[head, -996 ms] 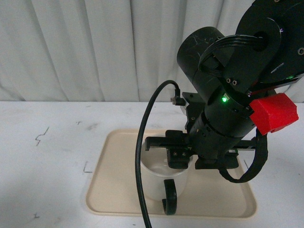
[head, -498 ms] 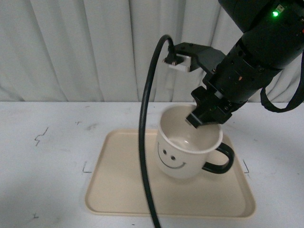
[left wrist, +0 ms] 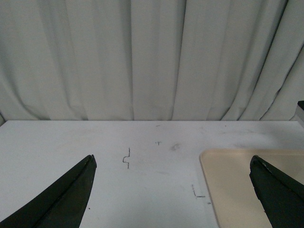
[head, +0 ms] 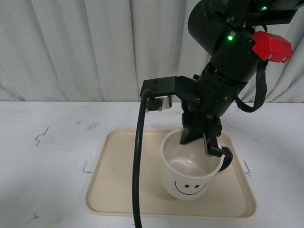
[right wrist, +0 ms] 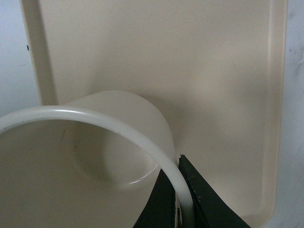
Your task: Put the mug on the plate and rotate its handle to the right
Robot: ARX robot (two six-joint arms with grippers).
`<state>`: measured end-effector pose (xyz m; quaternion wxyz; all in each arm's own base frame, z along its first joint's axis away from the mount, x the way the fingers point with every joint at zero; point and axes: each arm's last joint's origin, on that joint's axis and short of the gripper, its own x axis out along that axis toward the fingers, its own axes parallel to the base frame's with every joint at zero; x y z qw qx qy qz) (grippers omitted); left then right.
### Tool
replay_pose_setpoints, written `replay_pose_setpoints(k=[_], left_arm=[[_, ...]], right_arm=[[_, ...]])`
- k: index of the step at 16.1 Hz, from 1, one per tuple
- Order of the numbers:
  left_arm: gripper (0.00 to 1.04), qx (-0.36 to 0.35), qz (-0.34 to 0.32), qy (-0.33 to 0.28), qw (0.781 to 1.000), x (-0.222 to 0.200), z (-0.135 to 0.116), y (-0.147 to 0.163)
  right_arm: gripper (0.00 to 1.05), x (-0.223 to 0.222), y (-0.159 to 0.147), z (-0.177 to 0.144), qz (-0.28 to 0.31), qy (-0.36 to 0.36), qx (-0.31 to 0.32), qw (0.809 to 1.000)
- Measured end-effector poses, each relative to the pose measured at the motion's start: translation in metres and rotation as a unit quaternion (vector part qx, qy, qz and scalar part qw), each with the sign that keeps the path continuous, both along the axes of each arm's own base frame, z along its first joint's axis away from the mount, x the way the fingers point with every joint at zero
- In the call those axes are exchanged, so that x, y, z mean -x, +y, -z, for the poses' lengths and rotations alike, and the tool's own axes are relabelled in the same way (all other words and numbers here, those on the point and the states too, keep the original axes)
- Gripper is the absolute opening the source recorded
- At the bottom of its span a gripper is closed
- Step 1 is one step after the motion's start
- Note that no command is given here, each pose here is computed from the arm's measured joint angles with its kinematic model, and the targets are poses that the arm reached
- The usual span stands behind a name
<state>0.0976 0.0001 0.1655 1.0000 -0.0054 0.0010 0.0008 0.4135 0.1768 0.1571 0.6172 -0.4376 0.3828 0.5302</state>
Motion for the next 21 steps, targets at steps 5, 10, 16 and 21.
replay_pose_setpoints(k=[5,10,16,21], left_arm=[[0.98,0.000,0.000,0.000,1.000,0.000,0.000,0.000],[0.98,0.000,0.000,0.000,1.000,0.000,0.000,0.000],[0.98,0.000,0.001,0.000,1.000,0.000,0.000,0.000],[0.98,0.000,-0.001,0.000,1.000,0.000,0.000,0.000]], right_arm=[[0.03,-0.008,0.013,0.015,-0.009,0.017,0.011,1.000],[0.73,-0.009,0.029,-0.058,-0.052,-0.062,-0.133,0.988],[0.85,0.047,0.033,-0.202,0.064,-0.352,-0.296,0.886],[0.42,0.092,-0.070,-0.102,0.509,-0.412,-0.371,0.658]])
